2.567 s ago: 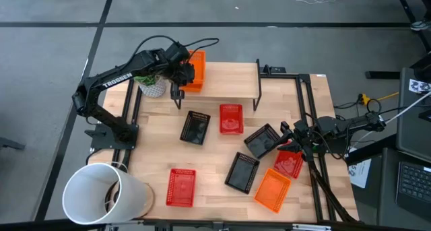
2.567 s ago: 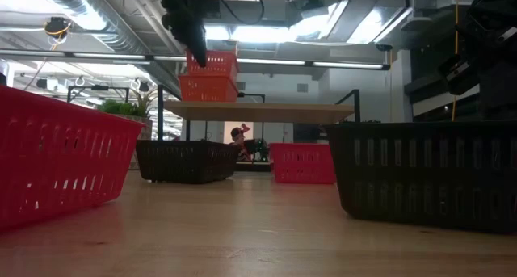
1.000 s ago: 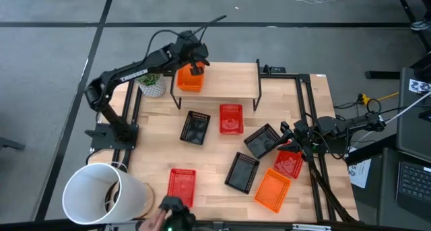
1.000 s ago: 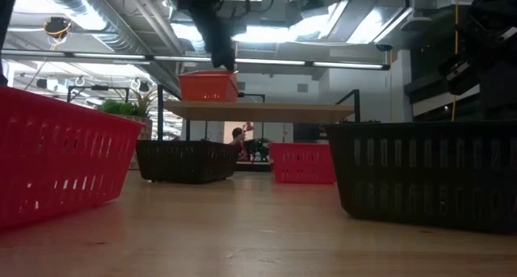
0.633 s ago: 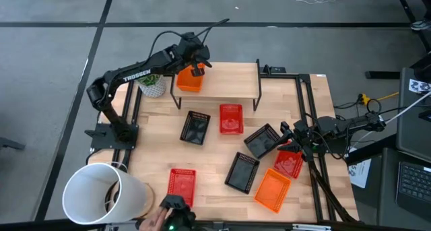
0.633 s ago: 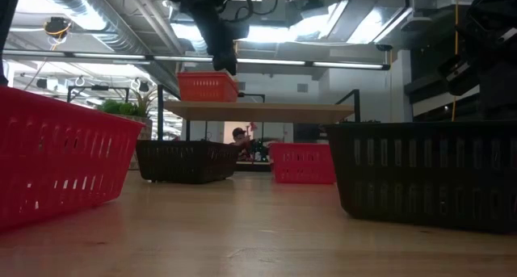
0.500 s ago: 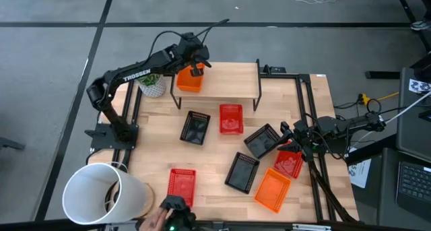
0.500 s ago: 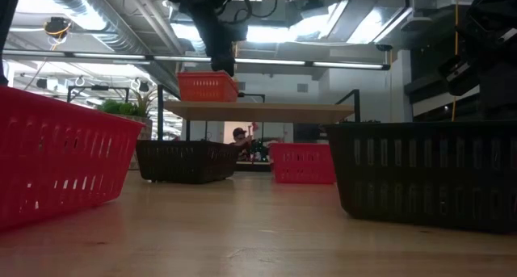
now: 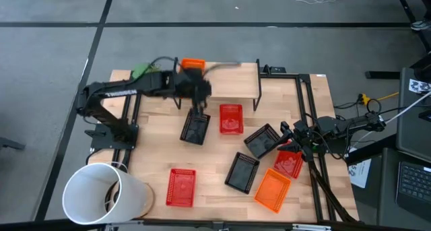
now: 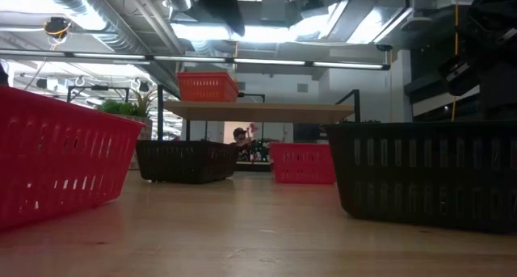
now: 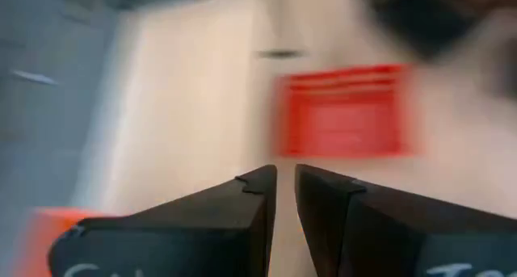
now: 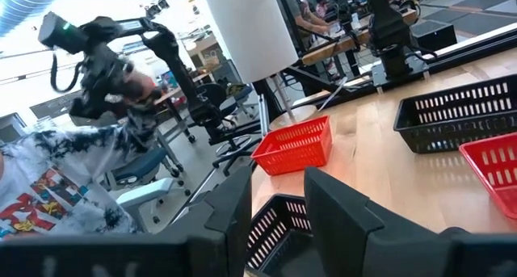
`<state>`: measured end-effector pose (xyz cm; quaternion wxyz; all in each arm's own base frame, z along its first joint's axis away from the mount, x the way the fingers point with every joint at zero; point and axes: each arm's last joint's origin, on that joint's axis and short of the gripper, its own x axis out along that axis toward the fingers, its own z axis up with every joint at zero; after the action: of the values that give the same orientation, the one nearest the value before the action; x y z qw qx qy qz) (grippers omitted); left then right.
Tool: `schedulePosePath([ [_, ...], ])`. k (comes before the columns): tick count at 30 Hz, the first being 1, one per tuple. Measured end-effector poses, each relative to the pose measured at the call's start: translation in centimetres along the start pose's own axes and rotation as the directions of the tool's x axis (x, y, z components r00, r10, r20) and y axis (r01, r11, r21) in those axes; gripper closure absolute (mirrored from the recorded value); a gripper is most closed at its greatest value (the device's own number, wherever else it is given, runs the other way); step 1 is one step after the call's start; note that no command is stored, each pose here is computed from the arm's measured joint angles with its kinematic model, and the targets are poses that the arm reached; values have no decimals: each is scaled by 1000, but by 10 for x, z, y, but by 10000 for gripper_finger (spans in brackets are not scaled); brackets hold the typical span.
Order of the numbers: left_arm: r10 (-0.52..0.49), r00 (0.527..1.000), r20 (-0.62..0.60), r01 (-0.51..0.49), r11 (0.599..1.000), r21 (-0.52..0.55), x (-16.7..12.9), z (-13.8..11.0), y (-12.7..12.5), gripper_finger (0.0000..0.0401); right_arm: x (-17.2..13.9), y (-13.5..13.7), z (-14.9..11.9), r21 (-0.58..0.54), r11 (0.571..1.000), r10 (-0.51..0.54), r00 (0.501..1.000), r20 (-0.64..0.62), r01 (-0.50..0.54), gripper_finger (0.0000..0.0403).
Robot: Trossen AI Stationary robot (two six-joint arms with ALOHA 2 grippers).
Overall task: Stack baskets on shelf by color
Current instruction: Put the top left black bin on the shelf
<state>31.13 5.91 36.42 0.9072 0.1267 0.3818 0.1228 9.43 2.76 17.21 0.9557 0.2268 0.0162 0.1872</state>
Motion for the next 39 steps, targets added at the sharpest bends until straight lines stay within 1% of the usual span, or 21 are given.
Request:
schedulePosePath([
  [2,-146,989,-20,145,988,-47,-4,0,-22,360,0,0,0,-10,1000,-1,1000,0,1,286],
  [3,-205,978,-35,203,978,-54,-6,-1,-32,360,0,0,0,-23,1000,-1,1000,1,1,286],
  [5,-279,959,-52,278,960,-36,-7,0,-52,360,0,0,0,-30,1000,-2,1000,1,2,286],
  [8,-328,941,-87,330,944,20,-9,0,-77,360,0,0,0,-21,1000,-2,1000,2,2,286],
  [10,-349,934,-78,354,933,60,-11,3,-89,360,0,0,1,3,1000,-20,1000,20,20,286],
  [13,-374,918,-134,390,913,118,-12,-2,-105,360,0,-3,3,57,991,-126,989,82,122,286],
  [15,-386,911,-144,404,905,133,-11,-2,-113,360,0,-3,5,84,988,-141,985,101,133,286],
  [17,-389,900,-195,417,900,131,-13,-6,-117,360,0,-1,9,87,991,-111,983,145,99,286],
  [18,-389,900,-196,417,899,132,-11,-6,-119,360,0,1,12,83,993,-92,980,176,78,286],
  [20,-388,896,-217,419,900,120,-8,-9,-122,360,-1,4,18,59,997,-60,970,237,47,286],
  [23,-383,887,-259,422,899,116,5,-20,-128,360,-2,6,21,7,999,-32,965,261,32,286],
  [26,-342,871,-353,389,918,72,25,-43,-133,360,-1,4,18,-3,999,-50,972,229,52,286],
  [28,-332,874,-355,375,925,57,39,-51,-136,360,0,2,14,4,997,-70,979,191,71,286],
  [31,-293,867,-403,339,940,45,47,-66,-136,354,0,0,11,7,996,-90,984,156,90,286],
  [34,-276,872,-405,312,950,25,55,-71,-138,338,1,0,11,6,996,-92,984,153,92,286],
  [38,-268,880,-393,303,953,30,58,-75,-138,309,1,0,10,5,996,-94,984,150,94,286],
  [39,-261,876,-405,300,953,34,59,-78,-139,303,1,0,10,5,995,-95,985,147,95,286],
])
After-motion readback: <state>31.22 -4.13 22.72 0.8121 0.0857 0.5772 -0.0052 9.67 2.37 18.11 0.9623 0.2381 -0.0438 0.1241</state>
